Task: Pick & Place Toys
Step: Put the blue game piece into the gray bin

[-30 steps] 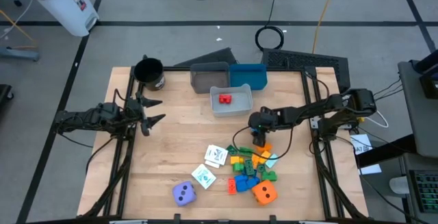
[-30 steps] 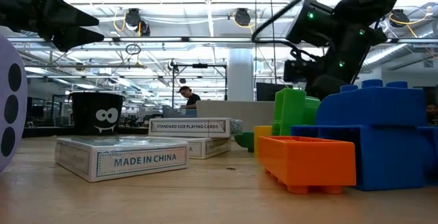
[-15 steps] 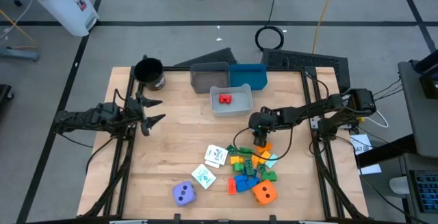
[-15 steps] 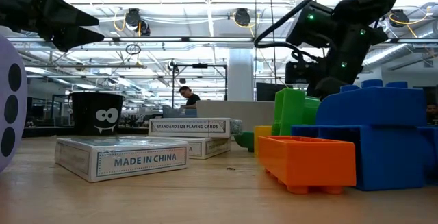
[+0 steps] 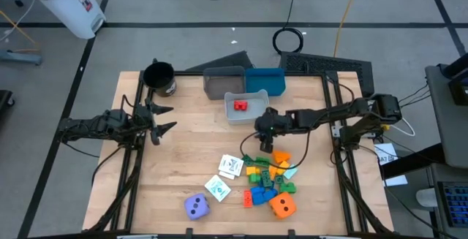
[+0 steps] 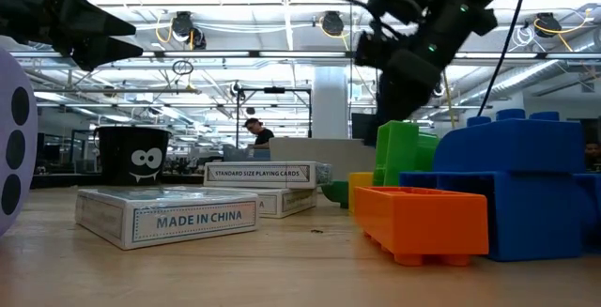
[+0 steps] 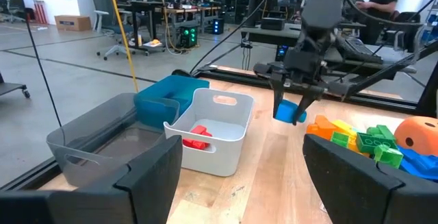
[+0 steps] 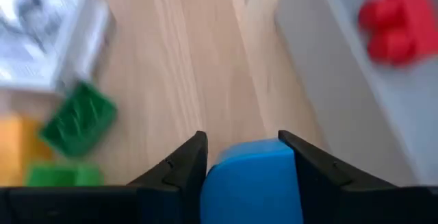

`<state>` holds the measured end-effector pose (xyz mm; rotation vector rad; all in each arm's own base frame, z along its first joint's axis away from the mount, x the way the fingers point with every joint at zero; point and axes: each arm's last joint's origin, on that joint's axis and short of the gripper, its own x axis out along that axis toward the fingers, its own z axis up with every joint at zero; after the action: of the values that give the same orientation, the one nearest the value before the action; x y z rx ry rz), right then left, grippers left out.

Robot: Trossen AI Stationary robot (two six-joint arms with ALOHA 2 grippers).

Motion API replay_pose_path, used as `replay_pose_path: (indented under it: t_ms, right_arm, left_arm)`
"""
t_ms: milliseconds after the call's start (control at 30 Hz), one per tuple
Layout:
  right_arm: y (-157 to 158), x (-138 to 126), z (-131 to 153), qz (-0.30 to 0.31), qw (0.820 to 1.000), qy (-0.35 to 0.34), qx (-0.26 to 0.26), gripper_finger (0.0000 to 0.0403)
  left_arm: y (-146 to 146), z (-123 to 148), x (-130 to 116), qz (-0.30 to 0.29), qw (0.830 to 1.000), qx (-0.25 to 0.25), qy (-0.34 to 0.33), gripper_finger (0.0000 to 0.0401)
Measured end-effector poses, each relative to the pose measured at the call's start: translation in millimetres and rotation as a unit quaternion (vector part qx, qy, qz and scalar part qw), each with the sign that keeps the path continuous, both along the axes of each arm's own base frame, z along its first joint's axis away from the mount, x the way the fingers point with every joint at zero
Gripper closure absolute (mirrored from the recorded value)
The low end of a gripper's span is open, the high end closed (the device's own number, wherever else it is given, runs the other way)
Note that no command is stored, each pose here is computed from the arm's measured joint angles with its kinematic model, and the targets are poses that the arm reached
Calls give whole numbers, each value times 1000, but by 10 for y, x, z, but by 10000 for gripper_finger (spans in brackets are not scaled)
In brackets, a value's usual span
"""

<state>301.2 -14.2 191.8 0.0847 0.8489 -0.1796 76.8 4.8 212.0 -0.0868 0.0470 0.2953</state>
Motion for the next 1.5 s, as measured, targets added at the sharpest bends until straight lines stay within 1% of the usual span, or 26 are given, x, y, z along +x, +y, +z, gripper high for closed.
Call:
replay_pose_path:
  t_ms: [200, 367, 467, 633, 800, 900, 1100, 1200, 1333, 1500]
  right_arm:
    - [-171, 94, 140, -3, 998, -53, -26, 250]
    - [-347, 161, 253, -21, 991, -121, -47, 250]
    - [-462, 170, 298, -26, 987, -144, -67, 250]
    - [-689, 109, 279, -63, 986, -139, -72, 250]
    - [-797, 36, 141, -82, 986, -124, -70, 243]
    - [-791, 0, 60, -82, 986, -126, -71, 239]
    - [-771, -11, 26, -81, 982, -153, -76, 245]
    - [-771, -12, 24, -84, 980, -162, -75, 237]
    - [-765, -34, -16, -84, 982, -155, -74, 223]
    - [-762, -42, -30, -84, 982, -153, -73, 220]
  left_arm:
    - [0, 0, 0, 0, 1000, 0, 0, 91]
    - [0, 1, 0, 0, 1000, 0, 0, 91]
    - [0, 0, 0, 0, 1000, 0, 0, 91]
    - [0, 0, 0, 0, 1000, 0, 0, 91]
    - [0, 0, 0, 0, 1000, 0, 0, 91]
    - [1, 0, 0, 1, 1000, 0, 0, 91]
    - [1, 0, 0, 1, 1000, 0, 0, 91]
    - [1, 0, 0, 1, 1000, 0, 0, 91]
    - [1, 0, 0, 1, 1000, 0, 0, 91]
    - [1, 0, 0, 1, 1000, 0, 0, 91]
